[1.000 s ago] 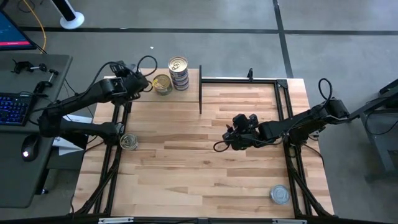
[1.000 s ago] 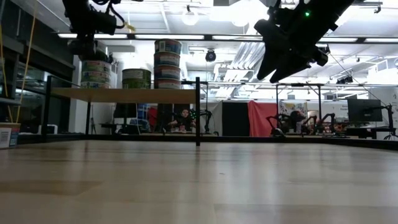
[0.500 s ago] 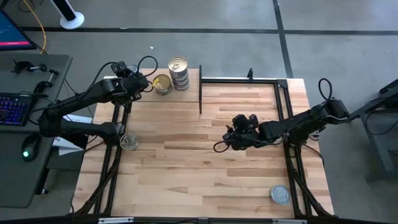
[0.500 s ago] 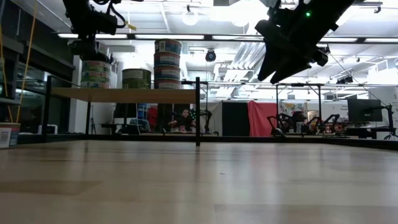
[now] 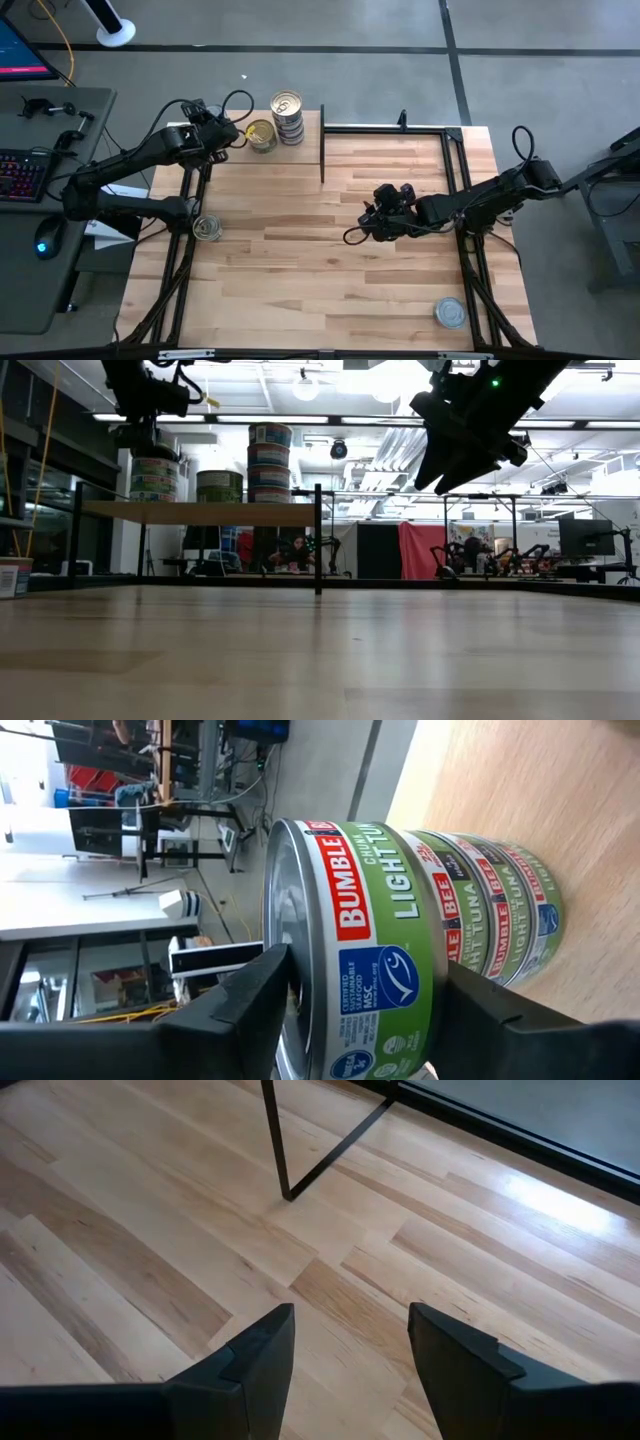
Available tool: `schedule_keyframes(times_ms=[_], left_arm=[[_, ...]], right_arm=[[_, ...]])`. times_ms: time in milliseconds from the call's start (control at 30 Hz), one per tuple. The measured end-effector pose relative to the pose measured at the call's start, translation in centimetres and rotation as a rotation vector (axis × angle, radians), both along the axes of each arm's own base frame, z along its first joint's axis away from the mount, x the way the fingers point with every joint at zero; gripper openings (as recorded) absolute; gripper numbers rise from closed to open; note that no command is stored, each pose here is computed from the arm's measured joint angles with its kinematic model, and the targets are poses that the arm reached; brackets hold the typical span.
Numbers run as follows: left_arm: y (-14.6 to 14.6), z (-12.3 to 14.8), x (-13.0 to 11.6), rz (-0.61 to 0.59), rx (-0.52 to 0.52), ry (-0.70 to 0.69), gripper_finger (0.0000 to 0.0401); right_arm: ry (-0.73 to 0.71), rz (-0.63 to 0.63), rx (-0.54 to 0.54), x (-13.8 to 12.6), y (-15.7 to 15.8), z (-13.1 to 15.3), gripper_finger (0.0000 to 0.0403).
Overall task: Stack canned seafood by type on shelf
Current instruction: Stack the green-white tuna can on top of the green-white tuna cans on the shelf
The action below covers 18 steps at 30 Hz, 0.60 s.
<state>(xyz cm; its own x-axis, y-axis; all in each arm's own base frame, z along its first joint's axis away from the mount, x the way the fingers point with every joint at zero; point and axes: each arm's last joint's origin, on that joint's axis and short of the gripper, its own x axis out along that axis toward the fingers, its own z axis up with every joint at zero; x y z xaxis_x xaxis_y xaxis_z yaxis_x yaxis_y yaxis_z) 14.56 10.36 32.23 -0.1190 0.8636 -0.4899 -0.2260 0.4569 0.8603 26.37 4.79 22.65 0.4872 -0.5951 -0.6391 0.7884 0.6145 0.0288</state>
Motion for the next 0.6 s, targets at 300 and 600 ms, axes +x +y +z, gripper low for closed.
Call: schedule_keyframes(times_ms=[300, 600], left_arm=[[0.43, 0.11, -0.29, 0.029, 0.003, -0.009, 0.0253], [0.57, 0.14, -0.46, 0.052, 0.020, 0.002, 0.0293]], right_arm=[[0.000, 0.000, 0.000, 0.00, 0.00, 0.00, 0.0187], [0.000, 0.000, 0.001, 0.00, 0.00, 0.00, 0.0187]])
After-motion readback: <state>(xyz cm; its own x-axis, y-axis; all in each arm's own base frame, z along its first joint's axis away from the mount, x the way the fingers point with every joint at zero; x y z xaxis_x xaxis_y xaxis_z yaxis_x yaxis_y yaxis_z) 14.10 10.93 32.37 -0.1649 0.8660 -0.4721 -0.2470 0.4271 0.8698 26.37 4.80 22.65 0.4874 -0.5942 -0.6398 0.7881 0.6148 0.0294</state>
